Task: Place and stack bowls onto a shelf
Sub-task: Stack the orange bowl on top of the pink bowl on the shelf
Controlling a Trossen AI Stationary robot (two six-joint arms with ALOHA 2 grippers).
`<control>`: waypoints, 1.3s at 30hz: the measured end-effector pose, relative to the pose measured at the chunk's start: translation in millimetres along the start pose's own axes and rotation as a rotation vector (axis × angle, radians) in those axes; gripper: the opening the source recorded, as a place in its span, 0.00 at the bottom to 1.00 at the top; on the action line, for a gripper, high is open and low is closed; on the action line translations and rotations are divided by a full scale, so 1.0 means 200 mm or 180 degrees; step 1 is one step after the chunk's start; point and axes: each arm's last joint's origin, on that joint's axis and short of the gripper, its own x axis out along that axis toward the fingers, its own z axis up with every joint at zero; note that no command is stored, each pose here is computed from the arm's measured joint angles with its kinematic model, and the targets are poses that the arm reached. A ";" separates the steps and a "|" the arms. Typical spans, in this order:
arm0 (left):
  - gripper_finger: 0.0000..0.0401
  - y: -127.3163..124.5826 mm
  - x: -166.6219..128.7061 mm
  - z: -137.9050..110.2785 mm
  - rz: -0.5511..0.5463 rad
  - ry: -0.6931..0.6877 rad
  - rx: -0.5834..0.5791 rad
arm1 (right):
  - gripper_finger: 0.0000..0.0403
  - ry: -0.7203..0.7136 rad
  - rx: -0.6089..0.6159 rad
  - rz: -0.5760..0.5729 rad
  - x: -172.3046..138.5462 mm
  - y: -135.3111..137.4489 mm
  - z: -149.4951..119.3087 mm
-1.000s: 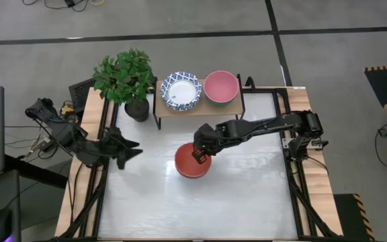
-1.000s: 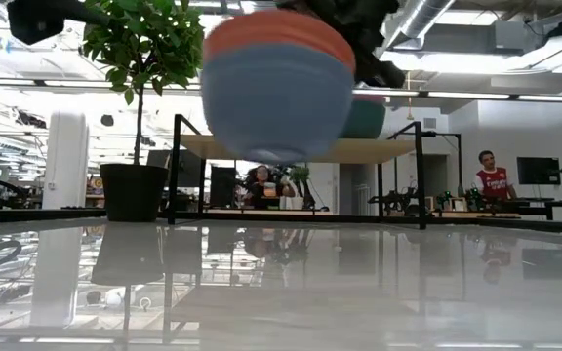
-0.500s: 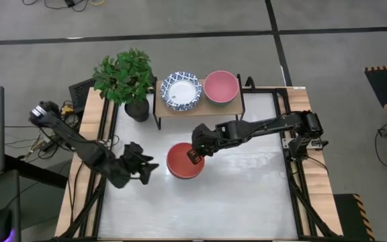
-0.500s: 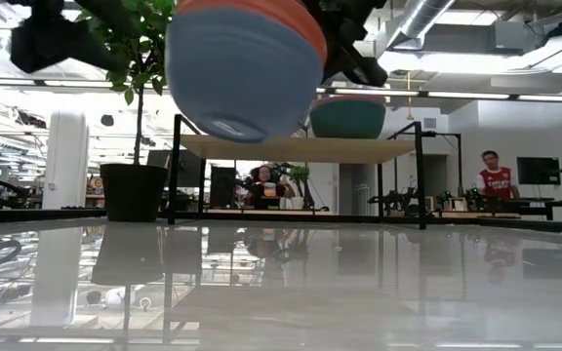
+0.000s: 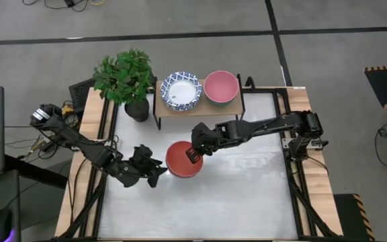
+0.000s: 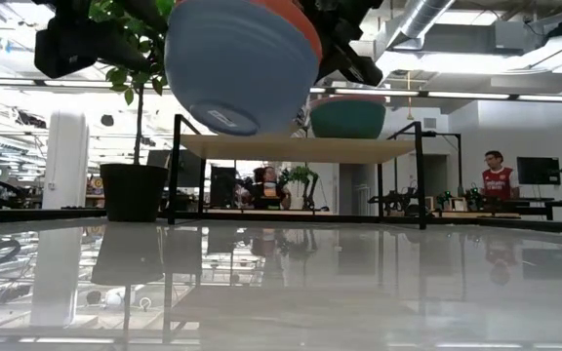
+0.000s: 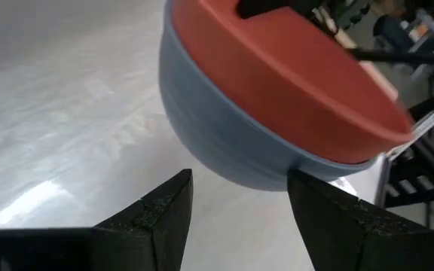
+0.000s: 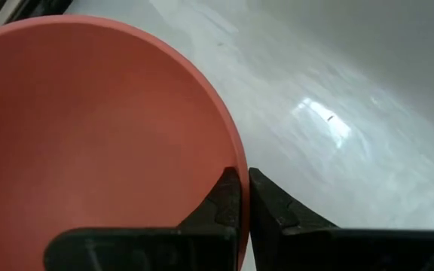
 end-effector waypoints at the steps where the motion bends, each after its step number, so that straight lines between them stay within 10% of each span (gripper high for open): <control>1: 0.51 0.00 -0.01 0.00 -0.0019 -0.0011 -0.0041 | 0.07 -0.0021 0.0003 -0.0010 0.00 0.00 0.00; 39: 0.51 0.06 0.00 0.04 0.0318 -0.0241 -0.0816 | 0.07 -0.0171 0.0043 -0.0098 0.01 -0.03 0.05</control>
